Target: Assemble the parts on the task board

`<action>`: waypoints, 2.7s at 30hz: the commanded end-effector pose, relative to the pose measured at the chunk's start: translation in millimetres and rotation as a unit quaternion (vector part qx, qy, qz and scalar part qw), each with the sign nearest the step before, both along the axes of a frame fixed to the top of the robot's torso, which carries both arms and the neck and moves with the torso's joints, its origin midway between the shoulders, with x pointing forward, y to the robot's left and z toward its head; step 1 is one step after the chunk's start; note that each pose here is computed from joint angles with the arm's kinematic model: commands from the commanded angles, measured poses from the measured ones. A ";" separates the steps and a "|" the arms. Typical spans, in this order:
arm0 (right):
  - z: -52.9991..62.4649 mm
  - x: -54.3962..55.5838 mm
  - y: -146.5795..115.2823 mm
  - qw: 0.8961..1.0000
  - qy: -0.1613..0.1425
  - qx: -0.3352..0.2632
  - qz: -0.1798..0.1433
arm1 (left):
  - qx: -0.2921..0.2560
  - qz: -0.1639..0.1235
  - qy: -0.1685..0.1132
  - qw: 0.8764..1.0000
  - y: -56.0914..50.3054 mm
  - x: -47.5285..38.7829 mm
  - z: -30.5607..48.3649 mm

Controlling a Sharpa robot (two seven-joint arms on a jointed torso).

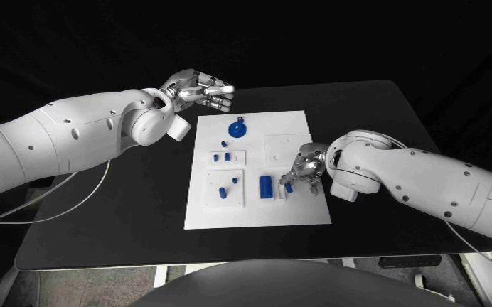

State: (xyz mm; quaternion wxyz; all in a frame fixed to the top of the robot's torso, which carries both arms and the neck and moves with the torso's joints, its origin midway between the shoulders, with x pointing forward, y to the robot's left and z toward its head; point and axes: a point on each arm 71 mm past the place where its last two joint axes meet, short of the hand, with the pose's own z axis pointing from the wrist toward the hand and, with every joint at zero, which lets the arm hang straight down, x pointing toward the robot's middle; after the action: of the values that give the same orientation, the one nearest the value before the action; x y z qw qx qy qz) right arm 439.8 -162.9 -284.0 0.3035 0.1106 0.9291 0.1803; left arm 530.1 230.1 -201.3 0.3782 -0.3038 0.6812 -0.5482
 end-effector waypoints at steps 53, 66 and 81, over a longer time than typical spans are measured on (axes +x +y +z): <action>-17.5 -8.4 13.2 0.999 -0.010 -0.026 0.018 | -0.007 -0.014 0.006 1.000 -2.6 -1.4 -0.1; -14.7 -10.2 8.2 0.999 -0.013 -0.034 0.020 | -0.006 -0.013 0.006 1.000 -1.8 -1.2 -0.2; -15.3 -8.3 9.1 0.999 -0.008 -0.041 0.024 | -0.006 -0.013 0.007 1.000 -2.4 -1.2 -0.3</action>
State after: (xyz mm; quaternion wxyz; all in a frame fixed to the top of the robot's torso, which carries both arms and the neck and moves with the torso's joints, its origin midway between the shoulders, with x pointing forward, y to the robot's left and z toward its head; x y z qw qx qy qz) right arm 432.1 -155.2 -299.3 0.3127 0.0818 0.9339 0.1531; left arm 529.5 229.7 -202.1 0.3709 -0.3029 0.6854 -0.5485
